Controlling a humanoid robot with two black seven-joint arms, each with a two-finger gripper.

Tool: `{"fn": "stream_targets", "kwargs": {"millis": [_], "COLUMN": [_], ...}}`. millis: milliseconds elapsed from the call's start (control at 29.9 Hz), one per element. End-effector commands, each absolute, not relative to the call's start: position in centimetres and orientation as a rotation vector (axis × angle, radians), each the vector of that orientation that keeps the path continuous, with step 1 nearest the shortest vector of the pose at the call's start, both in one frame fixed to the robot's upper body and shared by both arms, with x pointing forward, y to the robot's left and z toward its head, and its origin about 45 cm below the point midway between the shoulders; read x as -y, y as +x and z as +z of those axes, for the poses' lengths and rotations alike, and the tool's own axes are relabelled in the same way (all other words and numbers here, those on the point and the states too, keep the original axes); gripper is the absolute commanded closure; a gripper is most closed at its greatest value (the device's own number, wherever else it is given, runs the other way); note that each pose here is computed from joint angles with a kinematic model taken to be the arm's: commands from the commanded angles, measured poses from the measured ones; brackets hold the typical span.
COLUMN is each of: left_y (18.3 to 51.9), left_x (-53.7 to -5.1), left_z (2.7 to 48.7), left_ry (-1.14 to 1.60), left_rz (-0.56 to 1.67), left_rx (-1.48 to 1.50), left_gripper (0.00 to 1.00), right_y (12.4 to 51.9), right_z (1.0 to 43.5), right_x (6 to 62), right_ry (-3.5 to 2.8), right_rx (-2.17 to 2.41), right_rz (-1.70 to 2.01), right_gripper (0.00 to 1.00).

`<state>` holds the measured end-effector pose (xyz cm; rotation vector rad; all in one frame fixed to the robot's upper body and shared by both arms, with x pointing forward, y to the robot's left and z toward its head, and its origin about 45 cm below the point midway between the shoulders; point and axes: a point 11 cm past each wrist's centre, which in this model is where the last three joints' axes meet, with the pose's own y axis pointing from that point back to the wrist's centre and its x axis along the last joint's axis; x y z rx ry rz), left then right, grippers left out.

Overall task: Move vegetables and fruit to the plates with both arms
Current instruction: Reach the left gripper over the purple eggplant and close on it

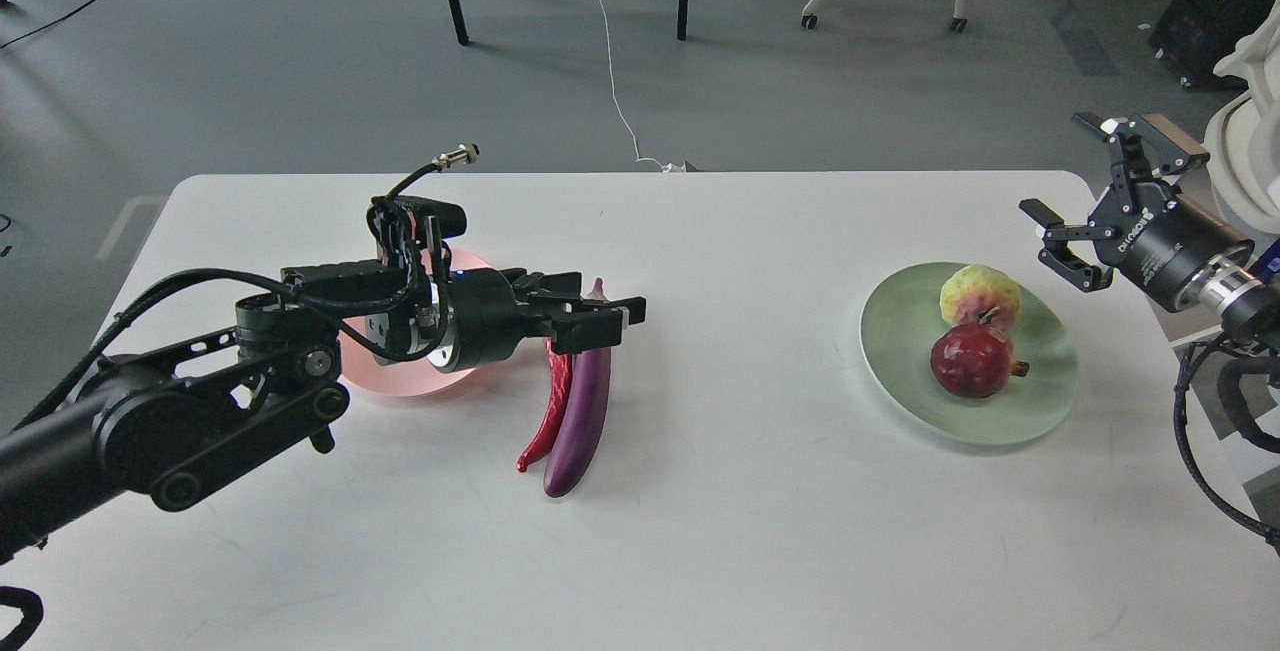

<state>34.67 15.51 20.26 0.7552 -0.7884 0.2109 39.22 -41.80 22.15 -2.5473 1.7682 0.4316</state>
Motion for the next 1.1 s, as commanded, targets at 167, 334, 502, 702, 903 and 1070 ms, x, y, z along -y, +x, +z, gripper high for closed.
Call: {"fn": "stream_targets", "kwargs": {"millis": [167,334,502,702,903,1070], "left_y": [34.9,34.8,34.4,33.8,33.6,33.5], "left_x": [-14.6,-13.1,-12.0,-12.4,-12.8,-13.2], "left_z": [19.1,18.5,18.0,16.4,15.7,14.6], "left_ry": [0.935,0.97,0.984,1.037,1.057,1.083], "left_rz": [0.192,0.205,0.205,0.158,0.15,0.141], "left_rx": [0.768,0.755,0.744,0.747,0.737,0.717], "left_gripper": [0.01,0.01,0.01,0.01,0.02,0.02], "right_y": [38.9,38.9,38.8,38.7,38.8,39.0], "right_z": [21.7,21.7,21.6,21.5,21.8,22.3], "right_x": [42.1,42.2,42.3,42.5,42.4,42.3], "right_ry": [-2.544,-2.542,-2.542,-2.541,-2.533,-2.521], "right_rx": [-1.783,-1.785,-1.79,-1.796,-1.791,-1.779], "right_rz": [0.442,0.441,0.446,0.448,0.441,0.43], "right_gripper": [0.02,0.02,0.02,0.02,0.02,0.02]}}
